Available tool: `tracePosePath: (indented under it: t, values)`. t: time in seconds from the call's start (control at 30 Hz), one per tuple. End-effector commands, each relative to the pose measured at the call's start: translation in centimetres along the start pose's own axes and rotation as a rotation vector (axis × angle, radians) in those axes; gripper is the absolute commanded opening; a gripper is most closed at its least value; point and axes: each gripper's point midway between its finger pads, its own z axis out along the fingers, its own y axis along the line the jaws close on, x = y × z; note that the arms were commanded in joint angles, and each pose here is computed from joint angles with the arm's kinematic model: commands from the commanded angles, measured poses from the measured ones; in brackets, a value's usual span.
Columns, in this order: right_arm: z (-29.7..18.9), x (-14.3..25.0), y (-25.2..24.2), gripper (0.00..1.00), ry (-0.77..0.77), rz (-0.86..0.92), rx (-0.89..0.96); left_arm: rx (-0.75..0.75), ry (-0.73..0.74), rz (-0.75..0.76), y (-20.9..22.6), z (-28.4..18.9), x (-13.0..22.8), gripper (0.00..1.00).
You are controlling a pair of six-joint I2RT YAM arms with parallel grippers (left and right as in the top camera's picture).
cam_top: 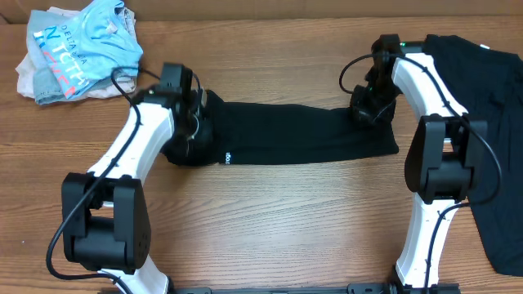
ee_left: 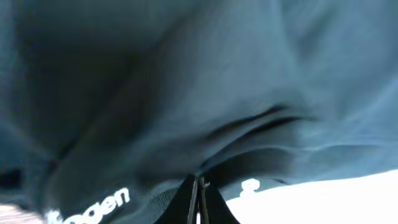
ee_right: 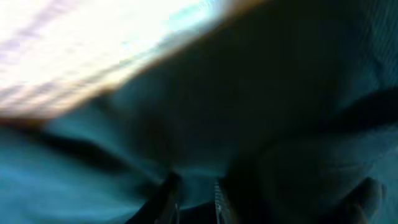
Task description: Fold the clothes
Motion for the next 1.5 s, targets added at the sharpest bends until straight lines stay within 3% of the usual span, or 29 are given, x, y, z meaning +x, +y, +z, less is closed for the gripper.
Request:
tracePosePath:
  t: [0.0,0.1,0.33,0.43,0.53,0.63,0.8,0.9,0.97,1.0,1.13,1.3,1.37,1.47]
  values:
    - [0.8,0.2,-3.2,0.22,-0.009,0.08,0.14,0.02,-0.005,0.005,0.3,0.8,1.1,0.06]
    - [1.2,0.6,-5.5,0.22,-0.012,0.149,0.242,-0.009,-0.024,-0.003,1.4,1.8,1.3,0.05]
    - [1.5,1.1,-6.3,0.22,0.01,0.161,0.26,-0.134,-0.04,-0.105,5.3,2.0,1.6,0.05]
    - [1.3,1.1,-6.9,0.14,0.006,0.161,0.295,-0.28,-0.036,-0.243,8.7,1.3,2.3,0.04]
    - [1.0,1.1,-7.9,0.12,0.0,0.181,0.336,-0.384,-0.017,-0.317,11.6,0.4,3.3,0.04]
    - [0.8,1.0,-8.4,0.04,-0.007,0.202,0.347,-0.409,0.0,-0.358,13.3,-0.3,3.8,0.04]
    - [-1.9,0.0,-7.8,0.04,-0.071,0.204,0.321,-0.42,-0.027,-0.405,14.4,-3.2,2.2,0.04]
    - [-5.3,-0.7,-7.1,0.2,-0.146,0.201,0.29,-0.414,-0.08,-0.404,13.9,-5.8,0.0,0.04]
    - [-7.6,-1.1,-6.5,0.79,-0.198,0.196,0.269,-0.393,-0.12,-0.399,13.1,-7.6,-1.5,0.04]
    - [-8.6,-1.3,-6.4,1.0,-0.222,0.192,0.261,-0.378,-0.136,-0.396,12.7,-8.4,-2.1,0.04]
    - [-11.6,-2.2,-7.2,1.0,-0.295,0.2,0.244,-0.28,-0.161,-0.367,10.5,-10.1,-3.7,0.08]
    - [-11.4,-3.2,-11.7,1.0,-0.288,0.31,0.23,-0.232,-0.134,-0.368,9.7,-9.5,-3.2,0.63]
    - [-10.5,-3.4,-12.8,1.0,-0.26,0.315,0.179,-0.235,-0.119,-0.37,9.7,-9.4,-2.8,0.76]
    - [-8.7,-3.4,-11.9,1.0,-0.202,0.183,-0.032,-0.237,-0.106,-0.372,9.8,-9.0,-2.4,0.83]
